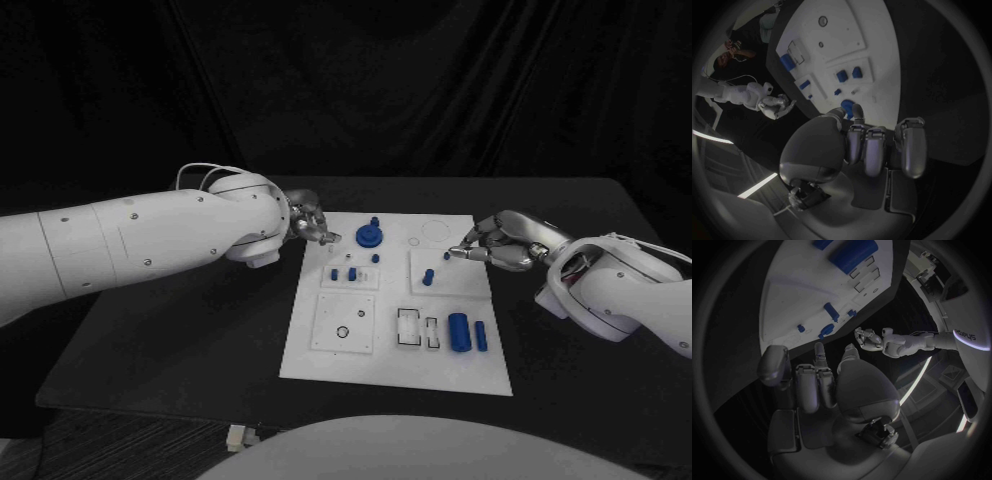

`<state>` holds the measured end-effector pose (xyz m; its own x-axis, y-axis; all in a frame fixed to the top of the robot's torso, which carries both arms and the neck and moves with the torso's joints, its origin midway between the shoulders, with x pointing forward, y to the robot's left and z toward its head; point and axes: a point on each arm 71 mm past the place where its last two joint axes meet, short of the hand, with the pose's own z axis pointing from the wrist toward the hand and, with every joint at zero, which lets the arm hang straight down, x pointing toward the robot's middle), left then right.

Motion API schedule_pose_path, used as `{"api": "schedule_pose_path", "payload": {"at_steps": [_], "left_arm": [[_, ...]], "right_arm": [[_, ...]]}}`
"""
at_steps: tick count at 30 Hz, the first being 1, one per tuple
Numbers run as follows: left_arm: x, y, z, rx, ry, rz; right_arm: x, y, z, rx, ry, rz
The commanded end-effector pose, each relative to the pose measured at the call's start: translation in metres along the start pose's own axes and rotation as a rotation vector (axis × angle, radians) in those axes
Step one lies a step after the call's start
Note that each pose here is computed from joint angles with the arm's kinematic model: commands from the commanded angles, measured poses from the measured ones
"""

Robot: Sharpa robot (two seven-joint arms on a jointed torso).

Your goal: Assemble the parts on the task board

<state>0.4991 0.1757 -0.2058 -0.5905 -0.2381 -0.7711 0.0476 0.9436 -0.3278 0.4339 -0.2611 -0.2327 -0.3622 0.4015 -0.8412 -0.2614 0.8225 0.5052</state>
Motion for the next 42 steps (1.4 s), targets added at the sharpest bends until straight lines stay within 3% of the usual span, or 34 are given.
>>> {"api": "schedule_pose_path", "payload": {"at_steps": [1, 5, 8, 11, 15, 18, 25, 34, 42], "left_arm": [[-0.0261, -0.0204, -0.0097, 0.257, -0.235, -0.055], [-0.0414, -0.0345, -0.0179, 0.507, -0.343, -0.019], [-0.0435, -0.0416, -0.0203, 0.645, -0.385, 0.090], [-0.0349, -0.0461, -0.0199, 0.769, -0.440, 0.280], [-0.0146, -0.0481, -0.0135, 0.854, -0.457, 0.484], [0.0055, -0.0488, -0.0033, 0.868, -0.432, 0.610], [0.0308, -0.0503, 0.0148, 0.836, -0.377, 0.684], [0.0453, -0.0559, 0.0237, 0.795, -0.336, 0.689], [0.0523, -0.0567, 0.0296, 0.743, -0.297, 0.686]], "right_arm": [[-0.002, 0.001, -0.003, -0.016, -0.031, 0.002], [-0.004, 0.002, -0.006, -0.037, -0.057, 0.005], [-0.006, 0.004, -0.008, -0.055, -0.075, 0.007], [-0.007, 0.007, -0.010, -0.084, -0.100, 0.008], [-0.009, 0.012, -0.011, -0.125, -0.129, 0.010], [-0.010, 0.016, -0.012, -0.159, -0.151, 0.011], [-0.009, 0.021, -0.012, -0.183, -0.159, 0.013], [-0.007, 0.024, -0.010, -0.187, -0.148, 0.015], [-0.005, 0.023, -0.009, -0.177, -0.136, 0.016]]}}
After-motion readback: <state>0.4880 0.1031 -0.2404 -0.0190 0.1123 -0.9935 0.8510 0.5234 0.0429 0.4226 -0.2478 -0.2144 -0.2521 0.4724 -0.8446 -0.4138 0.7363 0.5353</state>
